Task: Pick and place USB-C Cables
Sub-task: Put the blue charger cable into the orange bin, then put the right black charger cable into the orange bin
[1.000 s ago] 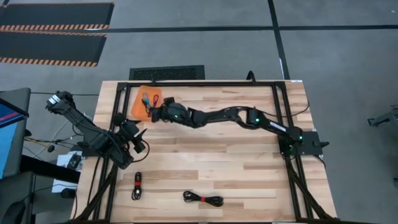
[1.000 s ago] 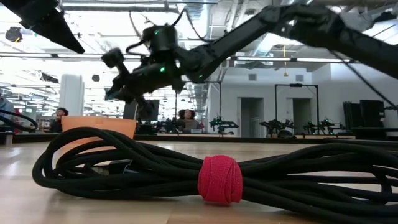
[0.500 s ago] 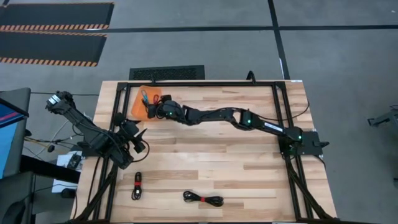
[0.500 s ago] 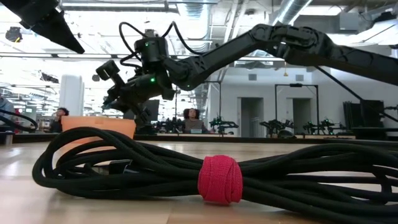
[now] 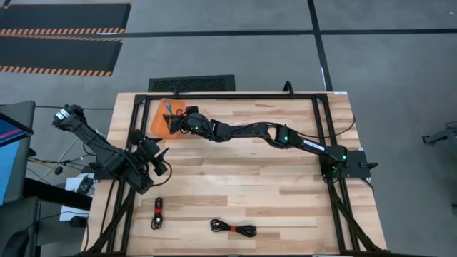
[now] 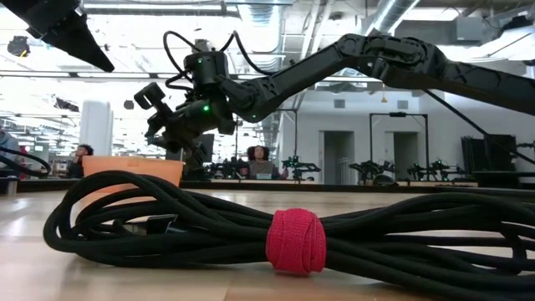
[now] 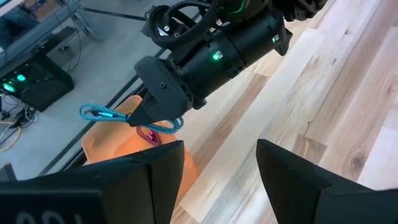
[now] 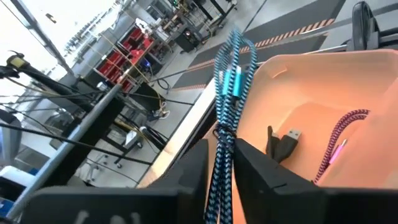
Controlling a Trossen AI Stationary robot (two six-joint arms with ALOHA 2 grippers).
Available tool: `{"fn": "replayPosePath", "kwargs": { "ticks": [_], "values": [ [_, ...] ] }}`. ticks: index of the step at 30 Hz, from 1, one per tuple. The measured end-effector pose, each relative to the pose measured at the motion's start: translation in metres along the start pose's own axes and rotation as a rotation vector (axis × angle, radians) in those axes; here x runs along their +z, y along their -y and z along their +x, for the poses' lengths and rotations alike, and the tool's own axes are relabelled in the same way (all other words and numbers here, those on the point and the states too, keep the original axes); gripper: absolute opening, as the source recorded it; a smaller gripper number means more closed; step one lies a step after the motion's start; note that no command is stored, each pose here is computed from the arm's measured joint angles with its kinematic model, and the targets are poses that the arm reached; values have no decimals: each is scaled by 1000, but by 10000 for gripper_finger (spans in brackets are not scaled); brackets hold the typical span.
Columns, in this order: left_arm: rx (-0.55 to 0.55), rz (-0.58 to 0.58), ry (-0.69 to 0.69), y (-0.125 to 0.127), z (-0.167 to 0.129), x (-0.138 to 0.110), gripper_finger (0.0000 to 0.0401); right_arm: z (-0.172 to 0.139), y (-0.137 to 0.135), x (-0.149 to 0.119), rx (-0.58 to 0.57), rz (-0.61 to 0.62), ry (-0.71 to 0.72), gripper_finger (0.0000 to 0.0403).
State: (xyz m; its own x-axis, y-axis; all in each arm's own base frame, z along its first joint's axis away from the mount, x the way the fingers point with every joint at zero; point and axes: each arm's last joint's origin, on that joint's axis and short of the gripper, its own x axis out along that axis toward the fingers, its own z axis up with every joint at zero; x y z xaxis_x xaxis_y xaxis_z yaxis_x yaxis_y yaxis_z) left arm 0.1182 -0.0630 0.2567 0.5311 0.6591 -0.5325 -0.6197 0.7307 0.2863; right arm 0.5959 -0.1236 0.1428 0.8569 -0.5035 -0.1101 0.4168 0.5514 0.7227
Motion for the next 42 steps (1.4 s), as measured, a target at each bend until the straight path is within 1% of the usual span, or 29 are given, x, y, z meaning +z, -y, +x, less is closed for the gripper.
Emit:
{"fn": "replayPosePath", "kwargs": {
  "ticks": [4, 8, 10, 13, 15, 17, 21, 25, 28, 31, 33, 35, 38, 42],
  "values": [
    [-1, -1, 0, 0, 0, 0, 193, 1, 0, 3, 14, 48, 17, 151],
    [-1, -1, 0, 0, 0, 0, 193, 2, 1, 5, 26, 42, 7, 207],
    [-1, -1, 0, 0, 0, 0, 193, 2, 1, 6, 37, 45, 6, 229],
    [-1, -1, 0, 0, 0, 0, 193, 2, 0, 6, 43, 36, 3, 245],
    [-1, -1, 0, 0, 0, 0, 193, 1, -3, 6, 92, -6, -10, 247],
    [-1, -1, 0, 0, 0, 0, 193, 0, -8, 6, 156, -50, -31, 245],
    [-2, 0, -2, 0, 0, 0, 193, -3, -15, 4, 219, -123, -94, 229],
    [-16, 2, -37, 1, 0, -1, 193, -9, -30, 6, 275, -162, -137, 206],
    [-47, 12, -68, 2, -3, -4, 193, -15, -42, -3, 302, -231, -143, 184],
    [-80, 4, -85, 5, -7, -8, 193, -21, -49, -14, 304, -299, -164, 160],
    [-109, -3, -87, 7, -11, -11, 193, -26, -57, -19, 291, -353, -170, 144],
    [-137, -7, -79, 10, -16, -15, 193, -31, -63, -21, 252, -408, -191, 130],
    [-176, -3, -68, 15, -23, -21, 193, -41, -69, -33, 149, -473, -263, 110],
    [-208, -1, -57, 21, -30, -28, 193, -60, -74, -51, 16, -605, -404, 87]
  ]
}}
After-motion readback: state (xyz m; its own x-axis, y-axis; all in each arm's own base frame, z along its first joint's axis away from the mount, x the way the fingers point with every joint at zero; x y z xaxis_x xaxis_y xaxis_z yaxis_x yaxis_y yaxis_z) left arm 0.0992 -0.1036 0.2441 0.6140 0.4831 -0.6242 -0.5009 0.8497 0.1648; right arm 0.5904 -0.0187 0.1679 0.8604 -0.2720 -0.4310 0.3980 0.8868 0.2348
